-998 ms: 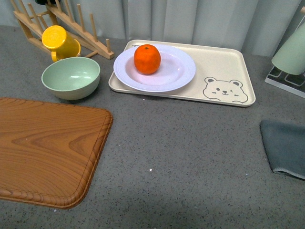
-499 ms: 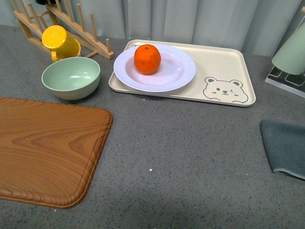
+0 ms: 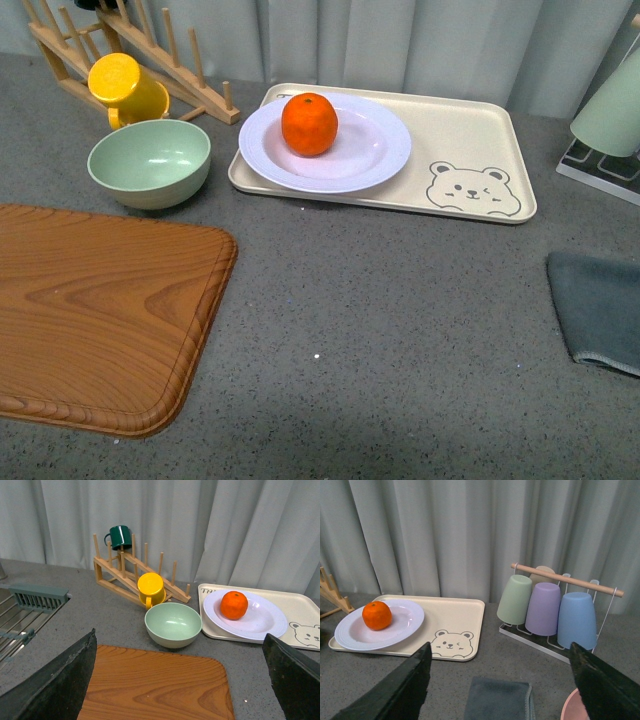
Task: Place orange and plate with both arms
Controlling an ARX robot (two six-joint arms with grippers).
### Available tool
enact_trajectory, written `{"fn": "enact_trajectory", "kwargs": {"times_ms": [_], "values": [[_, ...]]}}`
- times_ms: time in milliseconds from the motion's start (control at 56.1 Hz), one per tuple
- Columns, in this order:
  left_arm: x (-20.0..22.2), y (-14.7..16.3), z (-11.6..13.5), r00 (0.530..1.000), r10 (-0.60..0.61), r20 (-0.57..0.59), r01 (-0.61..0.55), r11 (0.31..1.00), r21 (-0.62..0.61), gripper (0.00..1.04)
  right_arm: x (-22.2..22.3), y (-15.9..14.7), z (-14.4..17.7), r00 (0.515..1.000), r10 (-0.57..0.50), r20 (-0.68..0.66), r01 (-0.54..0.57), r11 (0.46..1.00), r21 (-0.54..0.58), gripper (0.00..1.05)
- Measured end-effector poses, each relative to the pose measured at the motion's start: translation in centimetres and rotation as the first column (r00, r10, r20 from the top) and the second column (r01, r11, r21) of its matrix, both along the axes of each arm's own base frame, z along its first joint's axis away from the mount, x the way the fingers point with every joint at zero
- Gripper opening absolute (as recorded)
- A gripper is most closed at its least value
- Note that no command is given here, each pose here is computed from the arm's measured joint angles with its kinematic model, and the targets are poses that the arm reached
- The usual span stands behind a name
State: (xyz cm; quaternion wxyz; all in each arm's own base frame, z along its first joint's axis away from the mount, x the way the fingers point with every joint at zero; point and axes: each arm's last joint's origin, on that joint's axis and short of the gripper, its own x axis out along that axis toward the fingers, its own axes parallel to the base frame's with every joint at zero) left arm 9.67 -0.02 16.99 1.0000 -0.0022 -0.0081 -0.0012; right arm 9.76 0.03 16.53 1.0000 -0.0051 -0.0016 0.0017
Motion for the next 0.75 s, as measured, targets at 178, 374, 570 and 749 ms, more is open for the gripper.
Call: {"fn": "enact_trajectory", "kwargs": {"times_ms": [178,374,570,749], "values": [[0.0,0.0,0.0,1.0,0.0,0.0,0.0,1.0,0.0,0.98,0.0,0.0,0.0,1.0,0.0,0.0,0.0,1.0,0.002,0.95],[0.0,0.0,0.0,1.0,0.0,0.0,0.0,1.0,0.0,0.98,0.0,0.0,0.0,1.0,0.0,0.0,0.0,1.0,0.002,0.95],[0.0,0.0,0.0,1.0,0.0,0.0,0.0,1.0,0.0,0.98,0.0,0.0,0.0,1.0,0.0,0.0,0.0,1.0,0.002,0.95],[0.0,0.0,0.0,1.0,0.0,0.0,0.0,1.0,0.0,0.98,0.0,0.0,0.0,1.0,0.0,0.0,0.0,1.0,0.001,0.95]]}}
